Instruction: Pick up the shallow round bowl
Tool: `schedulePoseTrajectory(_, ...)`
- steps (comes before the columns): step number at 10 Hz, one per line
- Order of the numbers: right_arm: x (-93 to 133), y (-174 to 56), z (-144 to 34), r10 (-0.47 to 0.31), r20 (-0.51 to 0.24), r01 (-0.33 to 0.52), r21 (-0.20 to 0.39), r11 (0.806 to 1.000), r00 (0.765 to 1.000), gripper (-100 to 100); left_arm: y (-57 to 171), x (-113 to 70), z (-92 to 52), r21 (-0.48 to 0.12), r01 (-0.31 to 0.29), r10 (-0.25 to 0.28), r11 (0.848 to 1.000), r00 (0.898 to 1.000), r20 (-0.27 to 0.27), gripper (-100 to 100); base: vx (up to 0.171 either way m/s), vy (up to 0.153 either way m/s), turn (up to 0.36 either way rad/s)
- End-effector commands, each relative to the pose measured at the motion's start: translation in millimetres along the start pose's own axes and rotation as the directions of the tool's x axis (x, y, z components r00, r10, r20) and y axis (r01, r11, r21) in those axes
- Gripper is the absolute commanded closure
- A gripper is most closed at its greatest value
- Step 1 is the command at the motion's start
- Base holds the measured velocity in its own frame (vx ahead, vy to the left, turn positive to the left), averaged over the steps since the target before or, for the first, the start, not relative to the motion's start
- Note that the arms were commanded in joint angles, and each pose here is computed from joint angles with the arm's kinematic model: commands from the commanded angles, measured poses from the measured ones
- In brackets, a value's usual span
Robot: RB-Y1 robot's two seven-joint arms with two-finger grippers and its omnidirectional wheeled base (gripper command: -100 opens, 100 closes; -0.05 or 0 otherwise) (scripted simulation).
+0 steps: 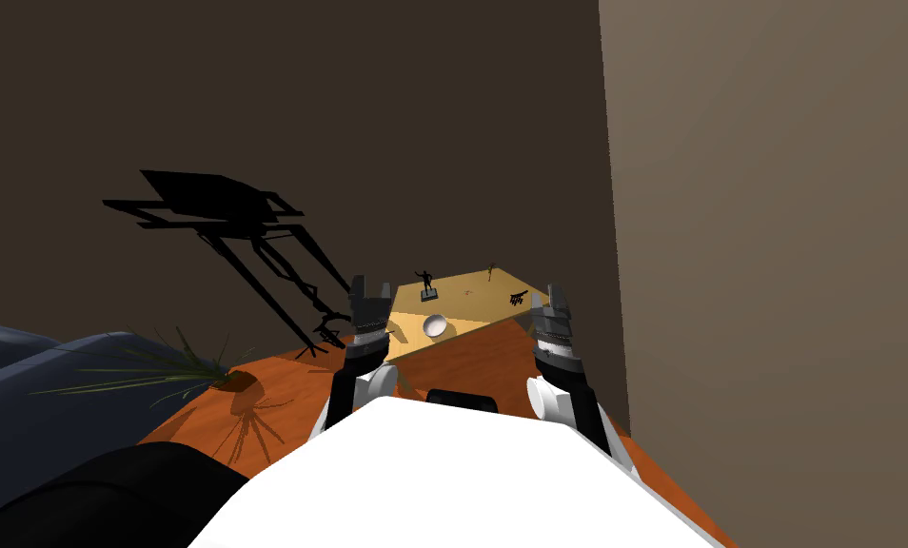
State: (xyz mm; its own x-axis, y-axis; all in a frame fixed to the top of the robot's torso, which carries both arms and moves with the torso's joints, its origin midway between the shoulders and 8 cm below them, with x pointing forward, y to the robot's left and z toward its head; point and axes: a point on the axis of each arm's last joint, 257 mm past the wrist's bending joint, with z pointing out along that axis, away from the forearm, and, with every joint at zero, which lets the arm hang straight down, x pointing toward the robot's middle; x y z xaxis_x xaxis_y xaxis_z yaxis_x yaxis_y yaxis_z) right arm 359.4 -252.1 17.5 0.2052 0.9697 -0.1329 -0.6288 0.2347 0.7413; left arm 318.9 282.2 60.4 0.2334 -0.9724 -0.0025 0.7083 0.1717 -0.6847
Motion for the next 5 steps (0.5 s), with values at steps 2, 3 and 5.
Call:
schedulePoseTrajectory(2,0.0,0.0,0.0,0.0,0.0,0.0,0.0,1.0,1.0,0,14.7,14.3,1.1,-0.033,-0.011,0.009,0.999,0.997,-0.075,-100,-0.019,0.006,-0.003)
schedulePoseTrajectory(3,0.0,0.0,0.0,0.0,0.0,0.0,0.0,1.0,1.0,0,24.5,21.2,1.6,-0.055,-0.018,0.011,0.998,0.994,-0.109,-100,-0.038,0.017,-0.003)
schedulePoseTrajectory(5,0.0,0.0,0.0,0.0,0.0,0.0,0.0,1.0,1.0,0,49.2,35.5,2.4,-0.109,-0.033,0.013,0.993,0.985,-0.173,-100,-0.058,0.014,-0.008)
